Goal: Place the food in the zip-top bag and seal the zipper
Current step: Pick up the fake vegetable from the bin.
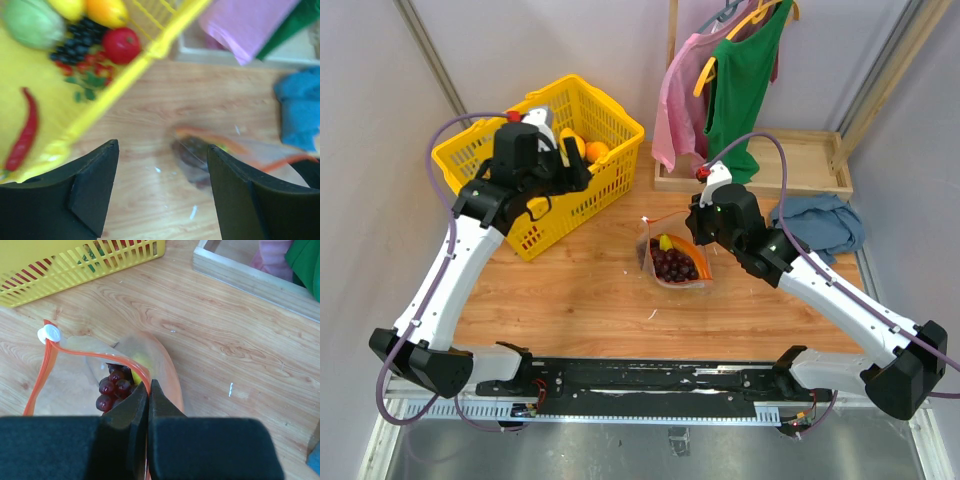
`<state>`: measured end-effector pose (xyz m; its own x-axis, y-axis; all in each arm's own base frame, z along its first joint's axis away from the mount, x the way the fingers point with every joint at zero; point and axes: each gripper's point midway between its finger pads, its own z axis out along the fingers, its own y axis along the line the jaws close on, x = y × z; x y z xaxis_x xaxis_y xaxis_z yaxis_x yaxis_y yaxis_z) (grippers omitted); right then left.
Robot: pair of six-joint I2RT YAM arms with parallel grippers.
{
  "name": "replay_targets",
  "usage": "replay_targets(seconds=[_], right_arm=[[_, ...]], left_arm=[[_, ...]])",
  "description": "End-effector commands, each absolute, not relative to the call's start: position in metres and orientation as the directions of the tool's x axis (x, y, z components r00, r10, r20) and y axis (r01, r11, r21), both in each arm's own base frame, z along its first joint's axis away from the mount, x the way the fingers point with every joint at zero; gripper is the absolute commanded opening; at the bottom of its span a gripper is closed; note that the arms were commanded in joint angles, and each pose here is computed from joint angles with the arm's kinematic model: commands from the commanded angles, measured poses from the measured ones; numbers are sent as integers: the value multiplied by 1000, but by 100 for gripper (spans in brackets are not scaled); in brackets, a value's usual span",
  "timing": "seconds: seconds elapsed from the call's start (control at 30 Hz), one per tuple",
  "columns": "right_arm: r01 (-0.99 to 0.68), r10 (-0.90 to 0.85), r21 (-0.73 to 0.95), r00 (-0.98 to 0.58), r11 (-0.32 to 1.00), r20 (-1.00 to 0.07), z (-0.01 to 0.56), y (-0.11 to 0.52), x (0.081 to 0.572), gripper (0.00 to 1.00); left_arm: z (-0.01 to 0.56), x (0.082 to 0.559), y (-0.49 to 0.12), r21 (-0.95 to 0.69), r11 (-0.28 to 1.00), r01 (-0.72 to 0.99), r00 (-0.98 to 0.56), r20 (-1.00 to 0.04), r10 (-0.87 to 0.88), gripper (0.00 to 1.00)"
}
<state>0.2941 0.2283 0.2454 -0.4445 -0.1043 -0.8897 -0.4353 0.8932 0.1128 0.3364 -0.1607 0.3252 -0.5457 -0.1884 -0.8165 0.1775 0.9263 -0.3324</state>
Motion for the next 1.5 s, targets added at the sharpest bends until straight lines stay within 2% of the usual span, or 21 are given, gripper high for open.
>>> replay_targets(seconds=[0.0, 0.23, 0.37, 0.67, 0.93, 1.13, 1.33, 1.47], right_arm=[[-426, -84, 124, -437, 896, -896, 245, 227, 299, 1], [-435, -84, 131, -441, 891, -894, 244, 230, 299, 1], [-436, -81, 143, -455, 889, -887, 239, 231, 299, 1], [-434, -97, 133, -468, 891, -879, 231, 231, 303, 1], [-434, -87, 150, -479, 889, -874, 227, 230, 304, 1], [-438, -71, 172, -485, 882, -871, 226, 231, 305, 1], [-434, -63, 180, -489, 883, -870, 226, 229, 306, 1], [-424, -51, 190, -494, 885, -868, 224, 226, 306, 1]], left_arm=[[336, 360, -103, -225, 971, 82, -496, -854, -156, 76], [280, 409, -39, -229, 973, -31, -610, -767, -200, 75], [222, 431, -13, -197, 976, -94, -722, -661, -203, 73], [113, 445, 7, -150, 976, -160, -868, -449, -212, 67], [47, 437, 13, -119, 976, -180, -928, -309, -209, 61], [22, 439, 28, -44, 980, -194, -942, -272, -199, 58], [6, 436, 16, -115, 977, -180, -953, -225, -202, 41], [20, 448, 4, -170, 976, -135, -946, -272, -179, 24]])
